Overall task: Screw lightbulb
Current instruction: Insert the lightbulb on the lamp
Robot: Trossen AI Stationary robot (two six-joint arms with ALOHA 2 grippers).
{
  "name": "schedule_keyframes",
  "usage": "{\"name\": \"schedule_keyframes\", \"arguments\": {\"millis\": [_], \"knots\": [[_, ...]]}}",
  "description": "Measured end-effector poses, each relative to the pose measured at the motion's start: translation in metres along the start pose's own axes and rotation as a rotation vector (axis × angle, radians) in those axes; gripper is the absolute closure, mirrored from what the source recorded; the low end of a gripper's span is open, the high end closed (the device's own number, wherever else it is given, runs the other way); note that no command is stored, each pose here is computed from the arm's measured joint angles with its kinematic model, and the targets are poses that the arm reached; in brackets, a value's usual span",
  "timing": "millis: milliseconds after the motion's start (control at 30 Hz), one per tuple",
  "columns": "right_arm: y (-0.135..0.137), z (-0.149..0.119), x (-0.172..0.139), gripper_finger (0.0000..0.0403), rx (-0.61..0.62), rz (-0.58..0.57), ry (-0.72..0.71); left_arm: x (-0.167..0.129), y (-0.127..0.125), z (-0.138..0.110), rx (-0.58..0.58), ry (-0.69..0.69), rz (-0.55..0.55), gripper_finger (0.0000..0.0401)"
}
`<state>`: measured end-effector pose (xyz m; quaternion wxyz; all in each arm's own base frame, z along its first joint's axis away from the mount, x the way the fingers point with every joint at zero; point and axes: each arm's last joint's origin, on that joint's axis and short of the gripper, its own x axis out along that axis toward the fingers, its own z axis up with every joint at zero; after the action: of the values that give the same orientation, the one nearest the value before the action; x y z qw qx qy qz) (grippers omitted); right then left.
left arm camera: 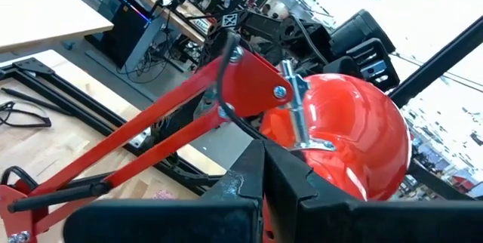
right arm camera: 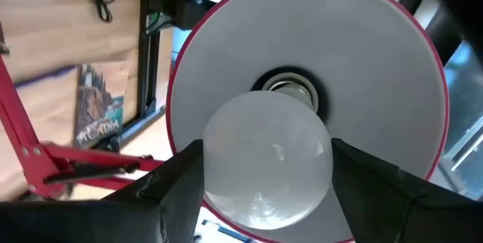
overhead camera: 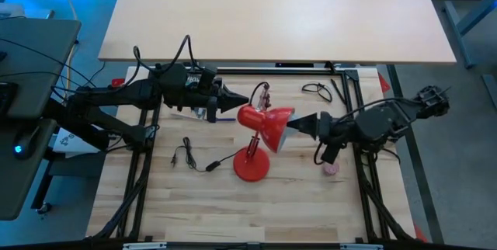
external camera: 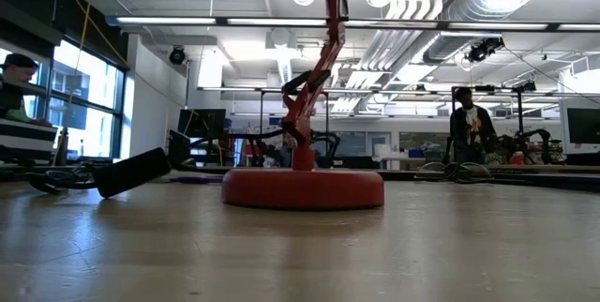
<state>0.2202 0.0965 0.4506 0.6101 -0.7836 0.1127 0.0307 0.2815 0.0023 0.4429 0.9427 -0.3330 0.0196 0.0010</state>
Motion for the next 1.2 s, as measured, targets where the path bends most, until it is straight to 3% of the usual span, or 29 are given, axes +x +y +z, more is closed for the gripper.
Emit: {"name": "schedule_keyframes", "arguments": {"millis": [600, 933, 1200], "knots": [[-0.004, 0.023, -0.017, 0.0153, 0.296, -0.023, -0.059, -0.007, 0.007, 0.011, 0.024, -0.043, 0.028, 0.0401], [-0.009, 0.026, -0.032, 0.0153, 0.366, -0.058, -0.12, -0.008, 0.011, 0.014, 0.069, -0.052, 0.046, 0.0401], [-0.004, 0.025, -0.034, 0.0153, 0.508, 0.006, -0.135, -0.009, 0.015, 0.01, 0.075, -0.003, 0.084, 0.0401]]}}
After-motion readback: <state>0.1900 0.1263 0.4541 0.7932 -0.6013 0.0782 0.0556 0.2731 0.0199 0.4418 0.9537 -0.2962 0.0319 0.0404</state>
